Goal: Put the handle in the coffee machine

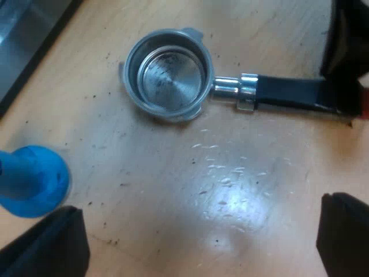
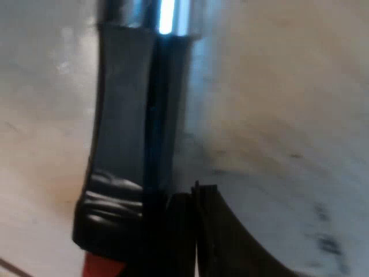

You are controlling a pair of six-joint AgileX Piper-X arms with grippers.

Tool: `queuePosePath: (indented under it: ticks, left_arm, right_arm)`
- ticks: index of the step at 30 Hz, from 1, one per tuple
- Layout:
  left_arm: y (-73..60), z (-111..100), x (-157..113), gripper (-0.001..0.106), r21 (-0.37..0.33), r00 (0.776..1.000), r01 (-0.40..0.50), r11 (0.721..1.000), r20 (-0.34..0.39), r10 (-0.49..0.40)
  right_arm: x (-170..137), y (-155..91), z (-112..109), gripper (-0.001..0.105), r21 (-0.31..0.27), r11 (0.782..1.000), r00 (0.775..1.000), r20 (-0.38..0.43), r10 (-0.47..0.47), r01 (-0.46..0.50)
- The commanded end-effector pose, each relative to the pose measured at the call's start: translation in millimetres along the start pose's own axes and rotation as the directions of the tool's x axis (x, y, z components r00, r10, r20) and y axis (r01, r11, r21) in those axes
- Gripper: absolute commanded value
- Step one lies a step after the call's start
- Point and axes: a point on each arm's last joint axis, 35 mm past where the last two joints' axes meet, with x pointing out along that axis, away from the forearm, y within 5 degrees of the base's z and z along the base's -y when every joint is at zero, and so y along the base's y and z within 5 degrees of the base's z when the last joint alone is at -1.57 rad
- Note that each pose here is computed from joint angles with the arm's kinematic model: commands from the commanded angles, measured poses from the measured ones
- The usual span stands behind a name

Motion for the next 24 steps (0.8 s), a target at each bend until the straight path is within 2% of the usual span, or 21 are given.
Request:
queuePosePath:
  ticks: [1, 6, 13, 17, 24]
  left_arm:
    - [-0.1, -2.7, -1.5, 0.082, -0.01, 0.999, -0.026, 1.0, -0.02, 0.026]
    - [0.4, -9.9, -7.6, 0.082, -0.024, 0.997, -0.053, 0.998, -0.06, 0.051]
    - [-2.7, -18.5, -37.3, 0.082, -0.067, 0.998, -0.05, 0.996, 0.02, 0.052]
    - [-3.4, -23.0, -45.2, 0.082, -0.078, 0.998, -0.049, 0.996, 0.03, 0.051]
    - [-4.1, -32.3, -62.3, 0.082, -0.079, 0.995, -0.066, 0.995, 0.069, 0.071]
  right_arm:
    - [0.7, 8.9, 8.9, 0.0, -0.005, 0.999, 0.999, 0.022, 0.039, -0.039]
    - [3.0, 18.2, 26.8, 0.0, -0.025, 0.998, 0.996, 0.064, 0.058, -0.057]
    - [13.3, 22.9, 56.3, 0.0, -0.034, 0.995, 0.992, 0.083, 0.091, -0.089]
    - [16.4, 24.9, 71.1, 0.0, -0.028, 0.995, 0.99, 0.108, 0.095, -0.093]
    - [20.9, 26.5, 85.1, 0.0, 0.011, 0.994, 0.984, 0.147, 0.102, -0.105]
